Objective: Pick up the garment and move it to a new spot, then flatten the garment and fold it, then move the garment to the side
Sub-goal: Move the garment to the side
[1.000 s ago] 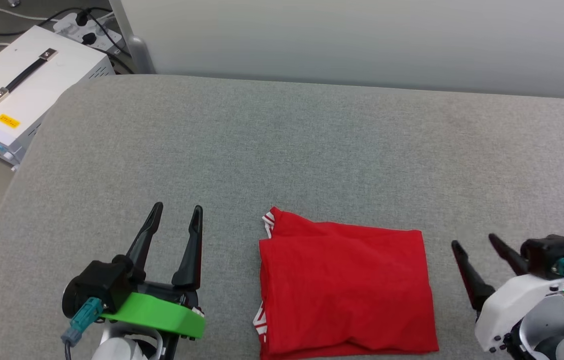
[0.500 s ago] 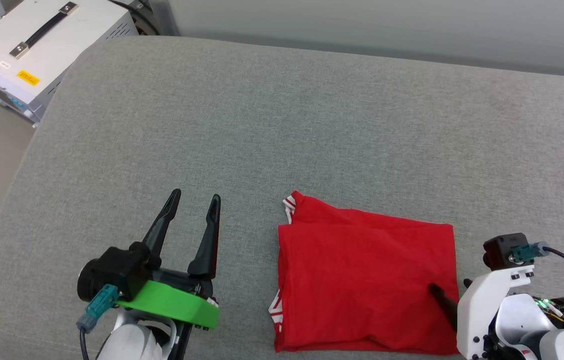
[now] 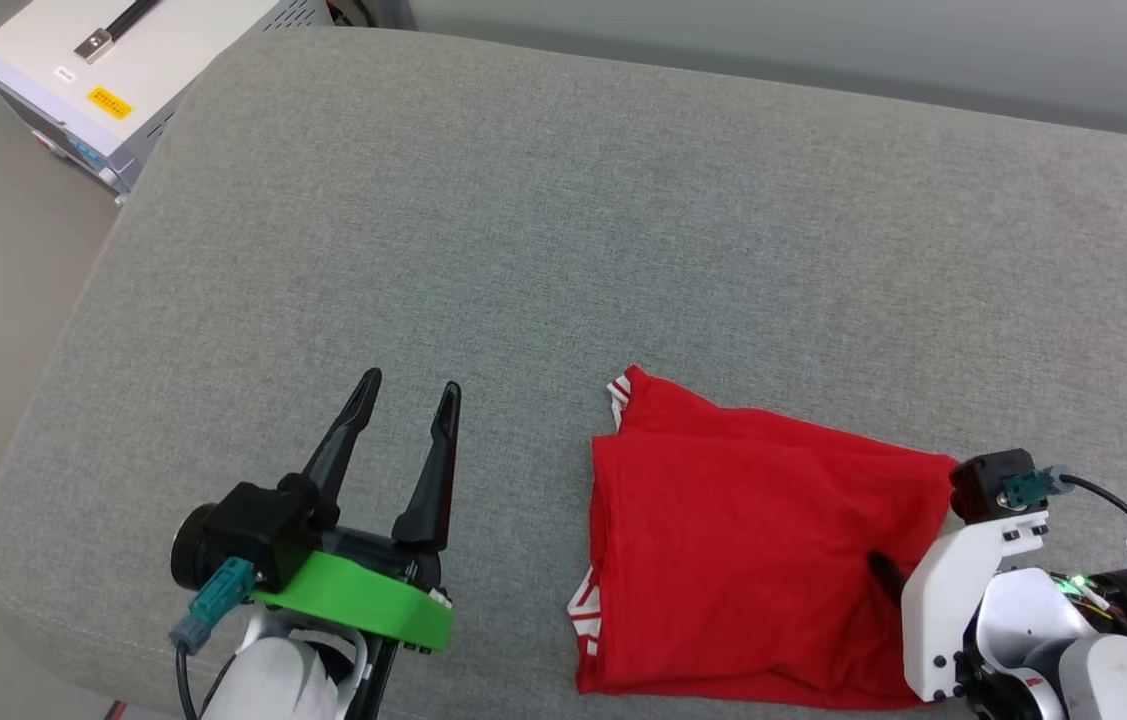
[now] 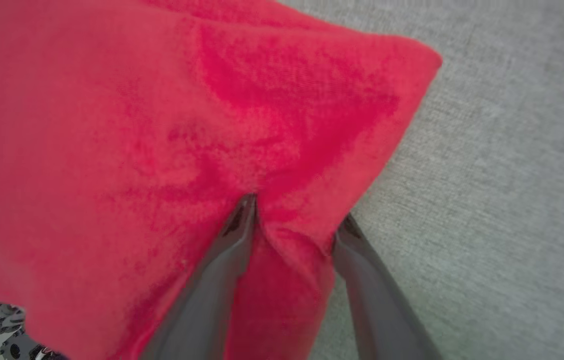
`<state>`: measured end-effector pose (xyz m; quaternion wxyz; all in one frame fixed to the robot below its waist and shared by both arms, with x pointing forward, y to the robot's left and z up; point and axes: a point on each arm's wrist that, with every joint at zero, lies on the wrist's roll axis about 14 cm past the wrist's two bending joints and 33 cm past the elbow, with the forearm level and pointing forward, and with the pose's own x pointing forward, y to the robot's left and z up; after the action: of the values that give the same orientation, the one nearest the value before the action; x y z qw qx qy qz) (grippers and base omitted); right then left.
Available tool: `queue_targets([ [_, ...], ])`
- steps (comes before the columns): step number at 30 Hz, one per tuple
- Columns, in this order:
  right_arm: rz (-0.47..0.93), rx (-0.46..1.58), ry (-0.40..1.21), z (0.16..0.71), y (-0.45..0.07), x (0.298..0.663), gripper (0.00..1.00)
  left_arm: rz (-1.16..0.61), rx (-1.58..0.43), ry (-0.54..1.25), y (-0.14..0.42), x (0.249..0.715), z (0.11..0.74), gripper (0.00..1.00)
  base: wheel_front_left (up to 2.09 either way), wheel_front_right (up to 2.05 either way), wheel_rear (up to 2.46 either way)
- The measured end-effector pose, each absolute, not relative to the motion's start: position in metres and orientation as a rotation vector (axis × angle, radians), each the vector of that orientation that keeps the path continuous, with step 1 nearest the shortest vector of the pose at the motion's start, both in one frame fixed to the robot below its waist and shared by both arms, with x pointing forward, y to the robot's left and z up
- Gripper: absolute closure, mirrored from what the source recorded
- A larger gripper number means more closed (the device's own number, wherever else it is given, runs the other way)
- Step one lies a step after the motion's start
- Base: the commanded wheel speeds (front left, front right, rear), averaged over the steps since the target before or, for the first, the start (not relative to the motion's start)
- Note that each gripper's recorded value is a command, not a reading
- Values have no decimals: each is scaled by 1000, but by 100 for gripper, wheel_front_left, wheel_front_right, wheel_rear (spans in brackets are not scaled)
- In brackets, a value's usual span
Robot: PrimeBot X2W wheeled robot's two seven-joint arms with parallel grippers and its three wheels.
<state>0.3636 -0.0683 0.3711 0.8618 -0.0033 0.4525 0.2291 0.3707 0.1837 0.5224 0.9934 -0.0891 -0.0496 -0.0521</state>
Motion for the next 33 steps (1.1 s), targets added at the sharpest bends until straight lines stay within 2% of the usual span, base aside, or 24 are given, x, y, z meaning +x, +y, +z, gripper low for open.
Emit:
queue_targets([
  [7,486,-44,859,384,-69,371,100,-134,-179,-115,176,372,528,0,0,0,0],
  [14,474,-227,698,417,-94,385,100,-179,-197,-151,163,378,539,0,0,0,0],
  [23,383,-551,589,464,-169,398,100,-362,-195,-133,108,392,535,0,0,0,0],
  [33,193,-739,669,484,-285,389,100,-592,-175,-138,42,420,531,0,0,0,0],
])
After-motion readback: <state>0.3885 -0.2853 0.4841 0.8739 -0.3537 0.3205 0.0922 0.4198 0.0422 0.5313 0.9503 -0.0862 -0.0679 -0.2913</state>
